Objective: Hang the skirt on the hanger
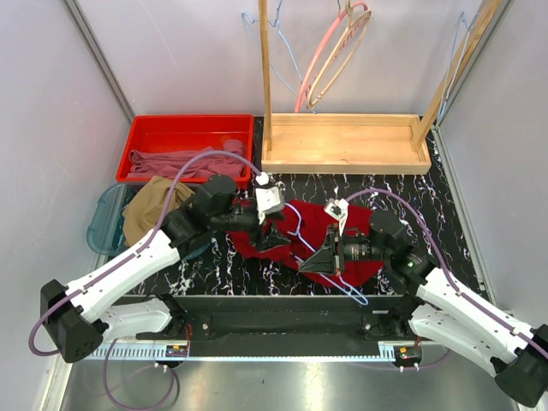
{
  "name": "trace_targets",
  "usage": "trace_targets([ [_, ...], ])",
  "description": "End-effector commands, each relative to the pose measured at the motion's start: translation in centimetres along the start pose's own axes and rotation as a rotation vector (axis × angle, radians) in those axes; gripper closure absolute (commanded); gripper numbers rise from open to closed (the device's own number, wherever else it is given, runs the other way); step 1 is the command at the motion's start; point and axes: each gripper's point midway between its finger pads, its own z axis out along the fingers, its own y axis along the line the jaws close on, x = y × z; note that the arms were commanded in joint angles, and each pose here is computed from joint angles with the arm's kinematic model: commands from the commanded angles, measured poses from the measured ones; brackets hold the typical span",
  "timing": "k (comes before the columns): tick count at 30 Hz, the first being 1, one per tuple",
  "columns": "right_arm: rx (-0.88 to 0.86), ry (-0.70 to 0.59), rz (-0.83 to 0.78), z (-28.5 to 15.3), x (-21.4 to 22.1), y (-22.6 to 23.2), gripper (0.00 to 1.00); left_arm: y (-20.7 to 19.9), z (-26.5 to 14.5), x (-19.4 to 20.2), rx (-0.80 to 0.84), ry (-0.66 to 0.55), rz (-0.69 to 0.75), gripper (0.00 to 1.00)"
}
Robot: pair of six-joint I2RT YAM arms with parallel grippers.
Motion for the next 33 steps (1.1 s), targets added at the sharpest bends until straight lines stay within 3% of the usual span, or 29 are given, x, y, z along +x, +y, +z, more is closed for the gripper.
trace_targets([
  [1,-0.101,-0.056,-0.104,-0.3,-2.8,3.3,1.0,-2.3,0.4,-1.2,0.158,-0.027,0.021,0.42],
  [6,-0.096,-0.062,-0.106,-0.3,-2.8,3.2,1.0,-2.7,1.0,0.0,0.212,0.027,-0.003,0.58],
  [11,-0.087,-0.065,-0.105,-0.3,-2.7,2.9,1.0,-2.0,1.8,1.2,0.19,0.07,-0.045,0.94],
  [13,-0.078,-0.066,-0.105,-0.3,-2.6,2.7,1.0,-1.8,2.1,1.6,0.184,0.086,-0.067,1.0],
  [20,0.058,-0.091,-0.085,-0.5,-2.9,0.6,0.99,0.4,2.7,2.1,0.057,0.106,-0.107,1.0],
  [21,0.149,-0.131,-0.079,-0.7,-3.6,-0.9,0.73,1.0,2.6,1.8,0.017,0.093,-0.1,1.0],
  [23,0.351,-0.2,-0.063,-1.8,-4.8,-4.0,0.5,3.2,2.1,1.9,-0.126,0.097,-0.106,1.0],
  [24,0.421,-0.228,-0.055,-2.5,-5.3,-5.0,0.33,4.1,1.8,1.7,-0.179,0.083,-0.098,1.0],
  [28,0.628,-0.349,-0.06,-5.8,-7.2,-6.6,0.18,7.8,-0.7,1.9,-0.457,0.056,-0.105,1.0],
  [33,0.866,-0.505,-0.021,-10.7,-8.0,-8.5,0.16,11.2,-3.7,1.9,-0.729,0.041,-0.163,1.0],
])
